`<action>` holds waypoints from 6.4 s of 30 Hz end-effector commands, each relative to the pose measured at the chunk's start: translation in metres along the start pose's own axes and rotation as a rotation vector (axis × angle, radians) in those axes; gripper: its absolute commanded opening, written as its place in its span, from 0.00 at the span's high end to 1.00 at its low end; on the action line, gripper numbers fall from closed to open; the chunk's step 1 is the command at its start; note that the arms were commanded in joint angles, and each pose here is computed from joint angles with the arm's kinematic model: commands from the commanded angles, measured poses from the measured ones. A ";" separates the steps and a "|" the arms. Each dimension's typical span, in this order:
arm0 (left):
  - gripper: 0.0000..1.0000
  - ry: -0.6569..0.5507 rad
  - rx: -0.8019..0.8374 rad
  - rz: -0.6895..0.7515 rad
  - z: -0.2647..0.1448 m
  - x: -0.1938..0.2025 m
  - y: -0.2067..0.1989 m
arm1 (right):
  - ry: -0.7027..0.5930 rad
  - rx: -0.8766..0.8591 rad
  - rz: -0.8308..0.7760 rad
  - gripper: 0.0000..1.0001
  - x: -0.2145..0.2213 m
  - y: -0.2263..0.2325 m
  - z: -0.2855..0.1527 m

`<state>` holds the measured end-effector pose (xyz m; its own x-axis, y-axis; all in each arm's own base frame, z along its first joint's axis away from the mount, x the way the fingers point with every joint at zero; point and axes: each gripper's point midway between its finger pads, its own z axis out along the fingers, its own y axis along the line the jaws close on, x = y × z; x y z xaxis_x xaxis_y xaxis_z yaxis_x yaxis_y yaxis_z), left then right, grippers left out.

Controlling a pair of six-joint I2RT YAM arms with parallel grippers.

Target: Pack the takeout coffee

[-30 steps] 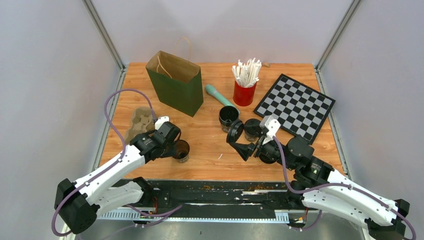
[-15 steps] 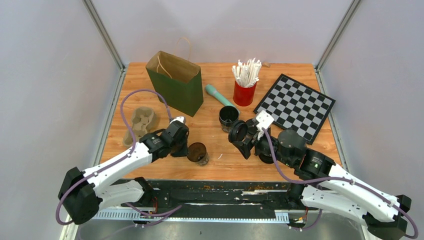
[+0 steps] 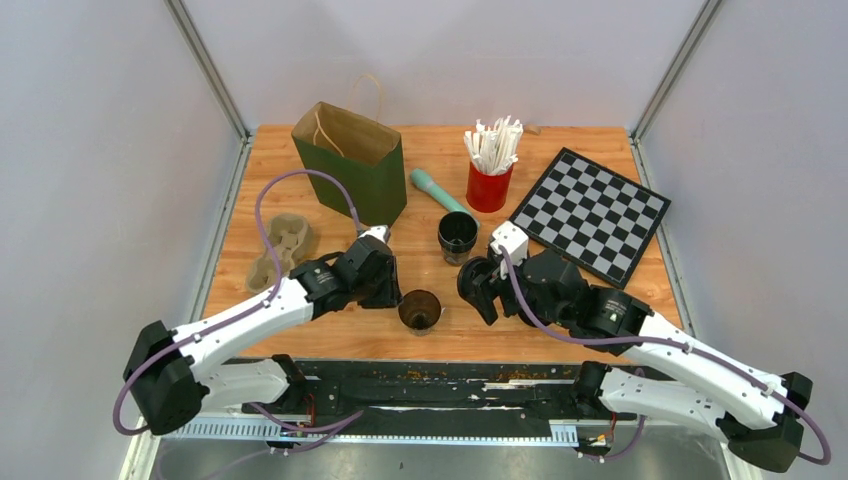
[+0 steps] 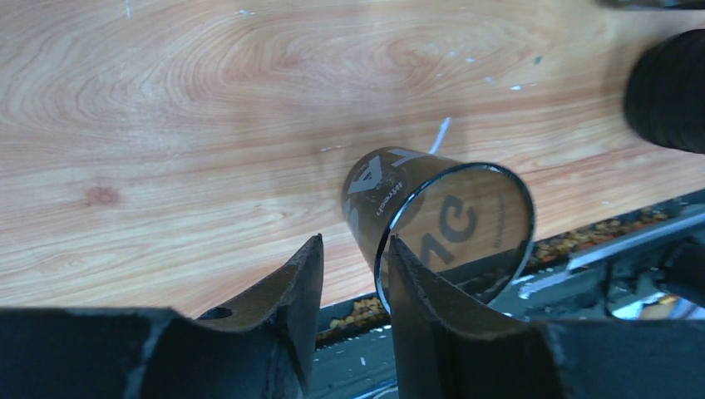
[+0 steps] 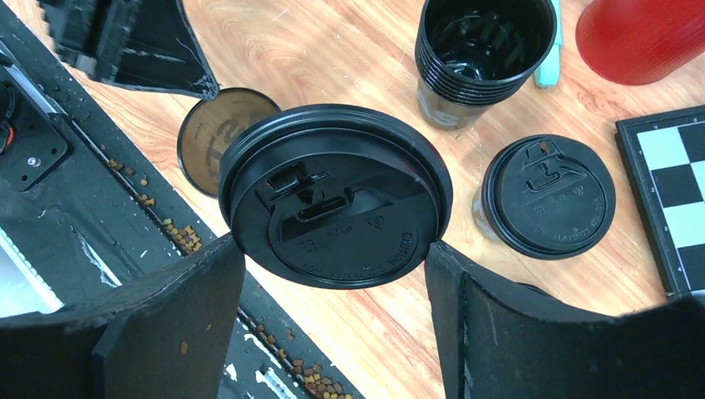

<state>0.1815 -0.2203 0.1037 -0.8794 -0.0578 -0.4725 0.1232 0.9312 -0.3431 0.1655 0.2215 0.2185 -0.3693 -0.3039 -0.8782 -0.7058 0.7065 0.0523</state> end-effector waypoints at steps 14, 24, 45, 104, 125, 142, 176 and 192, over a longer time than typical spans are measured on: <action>0.42 -0.255 0.179 -0.173 -0.083 -0.062 -0.001 | 0.254 -0.055 0.193 0.30 -0.008 0.039 0.025; 0.38 -0.171 0.220 -0.270 -0.083 -0.058 0.031 | 0.464 -0.047 0.155 0.29 -0.008 0.062 0.060; 0.38 -0.072 0.341 -0.383 -0.056 -0.025 0.041 | 0.755 0.036 0.021 0.24 0.027 0.082 0.099; 0.35 -0.067 0.357 -0.395 -0.051 -0.015 0.042 | 0.783 0.062 -0.003 0.22 0.031 0.083 0.106; 0.34 -0.064 0.379 -0.401 -0.048 -0.015 0.040 | 0.794 0.047 -0.007 0.21 0.042 0.085 0.113; 0.33 -0.051 0.387 -0.410 -0.045 -0.011 0.040 | 0.806 0.045 -0.015 0.17 0.042 0.085 0.109; 0.41 0.002 0.492 -0.275 -0.035 -0.014 0.001 | 0.600 -0.086 0.115 0.40 0.009 0.061 0.097; 0.41 -0.004 0.548 -0.201 -0.023 -0.019 -0.031 | 0.571 -0.124 0.144 0.59 0.013 0.044 0.105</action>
<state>0.1666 -0.2268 0.1181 -0.9404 -0.1958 -0.2779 0.1045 0.6113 -0.7845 0.1876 0.3092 0.1408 -0.7432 -0.5425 -0.3917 -0.6475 0.7307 0.2165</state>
